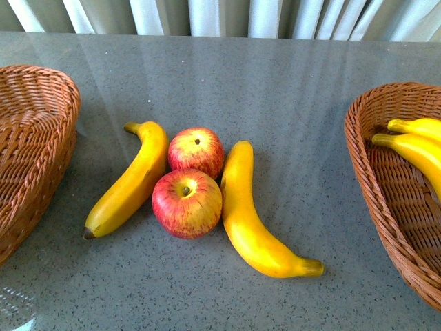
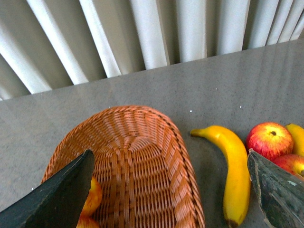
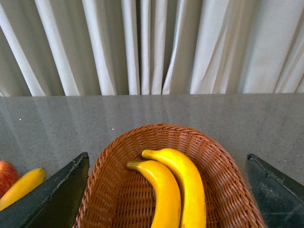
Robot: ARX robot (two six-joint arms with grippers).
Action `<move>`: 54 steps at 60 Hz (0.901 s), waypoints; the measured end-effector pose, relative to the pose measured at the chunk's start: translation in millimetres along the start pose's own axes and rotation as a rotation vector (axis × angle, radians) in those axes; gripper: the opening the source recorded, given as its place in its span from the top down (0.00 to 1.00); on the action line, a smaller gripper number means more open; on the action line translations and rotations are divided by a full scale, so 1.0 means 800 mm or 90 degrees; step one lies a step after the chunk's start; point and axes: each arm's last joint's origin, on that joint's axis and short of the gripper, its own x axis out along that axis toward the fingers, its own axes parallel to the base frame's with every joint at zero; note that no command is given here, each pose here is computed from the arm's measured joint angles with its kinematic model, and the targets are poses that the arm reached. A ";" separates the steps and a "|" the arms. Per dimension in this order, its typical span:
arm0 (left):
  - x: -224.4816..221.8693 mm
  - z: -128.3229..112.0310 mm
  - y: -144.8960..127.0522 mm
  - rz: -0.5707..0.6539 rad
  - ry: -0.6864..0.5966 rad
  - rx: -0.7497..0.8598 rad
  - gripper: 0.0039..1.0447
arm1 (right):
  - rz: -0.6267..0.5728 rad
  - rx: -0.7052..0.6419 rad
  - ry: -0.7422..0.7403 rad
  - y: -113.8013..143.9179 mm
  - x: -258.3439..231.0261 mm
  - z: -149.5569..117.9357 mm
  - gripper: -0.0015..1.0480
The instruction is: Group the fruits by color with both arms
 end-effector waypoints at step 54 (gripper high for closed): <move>0.139 -0.026 -0.124 -0.234 0.120 0.059 0.09 | 0.000 0.000 0.000 0.000 0.000 0.000 0.09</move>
